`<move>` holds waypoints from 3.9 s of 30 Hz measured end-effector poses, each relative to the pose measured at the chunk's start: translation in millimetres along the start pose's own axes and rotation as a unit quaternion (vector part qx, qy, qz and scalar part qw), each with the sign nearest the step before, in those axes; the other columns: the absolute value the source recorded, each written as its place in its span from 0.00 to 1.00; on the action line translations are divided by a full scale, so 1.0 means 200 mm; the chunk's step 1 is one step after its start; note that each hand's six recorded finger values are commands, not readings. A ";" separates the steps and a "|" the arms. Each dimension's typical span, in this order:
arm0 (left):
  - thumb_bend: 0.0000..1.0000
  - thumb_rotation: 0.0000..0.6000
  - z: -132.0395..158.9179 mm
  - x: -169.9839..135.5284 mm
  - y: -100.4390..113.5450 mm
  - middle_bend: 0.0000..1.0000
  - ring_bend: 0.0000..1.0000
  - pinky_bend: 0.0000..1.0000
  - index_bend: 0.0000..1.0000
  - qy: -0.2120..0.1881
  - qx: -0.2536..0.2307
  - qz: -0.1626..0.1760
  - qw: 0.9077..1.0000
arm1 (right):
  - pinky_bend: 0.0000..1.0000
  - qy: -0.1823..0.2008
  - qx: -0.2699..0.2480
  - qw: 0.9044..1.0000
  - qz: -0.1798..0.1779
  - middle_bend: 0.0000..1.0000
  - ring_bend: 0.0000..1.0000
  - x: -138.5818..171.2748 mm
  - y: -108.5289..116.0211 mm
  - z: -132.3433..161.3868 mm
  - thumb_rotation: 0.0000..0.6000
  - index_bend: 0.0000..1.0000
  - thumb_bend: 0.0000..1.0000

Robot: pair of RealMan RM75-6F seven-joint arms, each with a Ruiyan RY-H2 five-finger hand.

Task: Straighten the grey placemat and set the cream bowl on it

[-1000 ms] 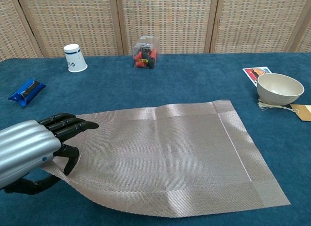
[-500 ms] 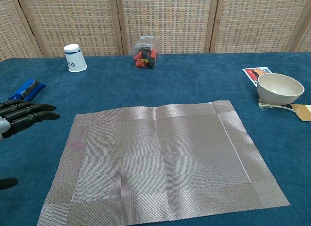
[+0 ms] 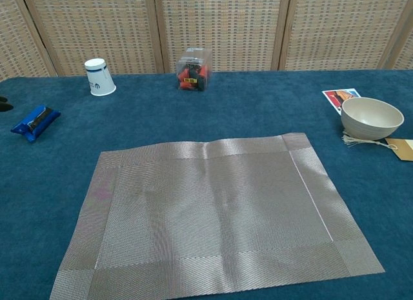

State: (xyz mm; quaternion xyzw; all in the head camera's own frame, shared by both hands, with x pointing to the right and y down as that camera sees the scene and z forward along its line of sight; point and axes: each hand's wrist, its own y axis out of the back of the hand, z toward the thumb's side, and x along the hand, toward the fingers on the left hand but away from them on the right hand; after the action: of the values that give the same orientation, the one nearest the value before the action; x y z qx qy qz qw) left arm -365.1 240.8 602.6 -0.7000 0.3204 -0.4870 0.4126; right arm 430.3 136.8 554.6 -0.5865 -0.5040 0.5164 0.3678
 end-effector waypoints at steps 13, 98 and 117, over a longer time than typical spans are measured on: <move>0.16 1.00 -0.02 -0.01 0.07 0.00 0.00 0.00 0.06 0.003 -0.013 0.028 1.000 | 0.00 0.000 0.054 0.998 0.044 0.00 0.00 -0.34 -0.27 0.14 1.00 0.32 0.25; 0.16 1.00 -0.04 0.03 0.04 0.00 0.00 0.00 0.11 0.009 -0.030 0.025 0.999 | 0.00 -0.018 0.071 0.988 0.139 0.18 0.00 -0.44 -0.93 0.13 1.00 0.75 0.51; 0.16 1.00 0.00 -0.01 0.08 0.00 0.00 0.00 0.12 -0.007 -0.033 0.039 0.999 | 0.00 0.122 0.069 0.983 0.116 0.18 0.00 -0.14 -0.85 0.49 1.00 0.75 0.50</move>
State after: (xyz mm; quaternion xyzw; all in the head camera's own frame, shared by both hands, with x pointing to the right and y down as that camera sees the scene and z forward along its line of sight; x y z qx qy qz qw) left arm -365.7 235.0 587.6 -0.7037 0.3604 -0.4545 0.4103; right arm 298.9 138.1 704.1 -0.6730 -0.3470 0.5136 0.4036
